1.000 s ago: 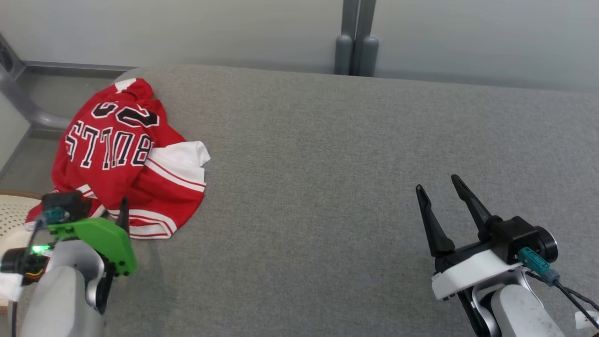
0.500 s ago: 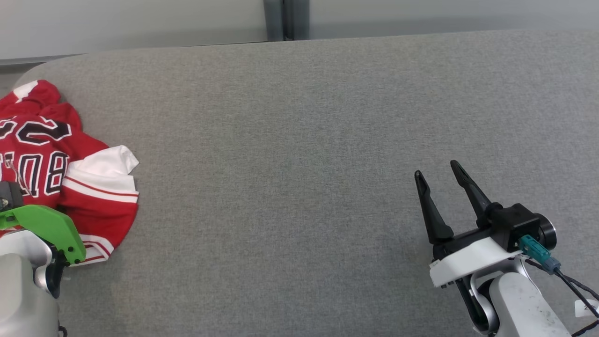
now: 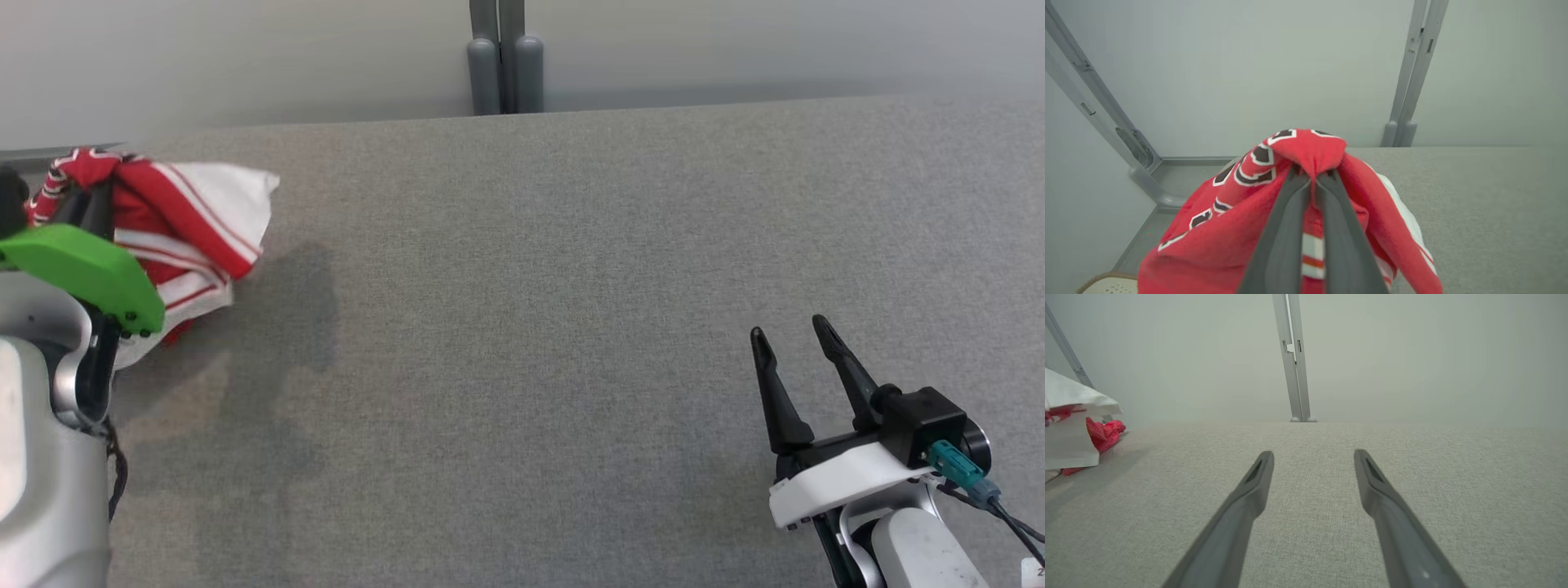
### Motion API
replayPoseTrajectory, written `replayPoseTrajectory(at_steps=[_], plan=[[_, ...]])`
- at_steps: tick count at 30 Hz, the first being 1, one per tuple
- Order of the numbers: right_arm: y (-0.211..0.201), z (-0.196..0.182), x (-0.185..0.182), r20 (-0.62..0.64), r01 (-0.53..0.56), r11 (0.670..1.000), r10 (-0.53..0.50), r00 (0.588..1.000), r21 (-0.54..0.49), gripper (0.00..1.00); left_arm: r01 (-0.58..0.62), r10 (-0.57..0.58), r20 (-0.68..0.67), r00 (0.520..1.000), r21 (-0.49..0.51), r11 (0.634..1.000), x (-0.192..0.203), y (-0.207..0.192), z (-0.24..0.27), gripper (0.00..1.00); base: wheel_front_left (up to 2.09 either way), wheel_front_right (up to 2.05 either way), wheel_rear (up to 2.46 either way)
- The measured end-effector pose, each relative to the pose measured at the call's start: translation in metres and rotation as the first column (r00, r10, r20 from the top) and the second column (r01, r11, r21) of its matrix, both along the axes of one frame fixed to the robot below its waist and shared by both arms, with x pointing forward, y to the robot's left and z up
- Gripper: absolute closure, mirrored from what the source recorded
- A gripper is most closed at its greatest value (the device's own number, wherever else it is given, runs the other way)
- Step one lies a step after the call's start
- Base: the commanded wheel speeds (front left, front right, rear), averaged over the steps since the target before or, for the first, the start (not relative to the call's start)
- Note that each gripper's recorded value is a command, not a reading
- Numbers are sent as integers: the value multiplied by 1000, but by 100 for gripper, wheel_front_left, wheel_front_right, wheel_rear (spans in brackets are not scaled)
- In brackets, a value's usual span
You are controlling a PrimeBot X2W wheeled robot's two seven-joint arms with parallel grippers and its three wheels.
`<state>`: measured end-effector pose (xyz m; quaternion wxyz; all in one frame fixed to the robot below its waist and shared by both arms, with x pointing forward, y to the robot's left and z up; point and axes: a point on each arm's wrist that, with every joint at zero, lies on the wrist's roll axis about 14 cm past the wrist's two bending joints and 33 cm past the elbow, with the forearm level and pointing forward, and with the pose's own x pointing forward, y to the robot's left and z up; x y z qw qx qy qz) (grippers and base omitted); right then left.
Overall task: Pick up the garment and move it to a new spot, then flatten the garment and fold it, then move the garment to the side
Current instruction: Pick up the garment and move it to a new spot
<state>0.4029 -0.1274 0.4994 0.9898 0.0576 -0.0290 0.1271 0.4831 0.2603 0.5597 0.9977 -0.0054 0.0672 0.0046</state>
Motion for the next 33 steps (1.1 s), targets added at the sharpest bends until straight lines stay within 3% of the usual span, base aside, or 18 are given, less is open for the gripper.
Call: replayPoseTrajectory(at_steps=[5, 10, 12, 16, 22, 24, 28, 33], plan=[[6, 11, -5, 28, -9, 1000, 8, 1000, 13, 0, 162, -152, 175, 973, -43, 986, -16, -54, 78, 100, 0, 0, 0], [-5, 16, -14, 40, 26, 999, -27, 999, 24, 0, 366, -341, 260, 903, -56, 929, -40, -126, 117, 100, 0, 0, 0], [-11, 18, -17, 42, 47, 999, -48, 998, 27, 0, 456, -418, 274, 866, -89, 886, -50, -159, 121, 100, 0, 0, 0], [-30, 20, -23, 49, 105, 994, -106, 993, 30, 0, 631, -580, 273, 767, -154, 761, -74, -231, 118, 100, 0, 0, 0], [-57, 19, -34, 41, 190, 981, -191, 981, 29, 0, 733, -699, 226, 679, -264, 627, -86, -298, 89, 100, 0, 0, 0], [-66, 17, -38, 34, 221, 975, -222, 975, 29, 0, 734, -726, 166, 668, -308, 605, -85, -317, 65, 100, 0, 0, 0], [-78, 13, -45, 19, 261, 965, -262, 965, 26, 0, 662, -739, -37, 672, -416, 623, -78, -333, -7, 100, 0, 0, 0], [-86, 5, -47, -7, 289, 957, -289, 957, 20, 0, 557, -669, -289, 685, -384, 737, -72, -322, -108, 100, 0, 0, 0]])
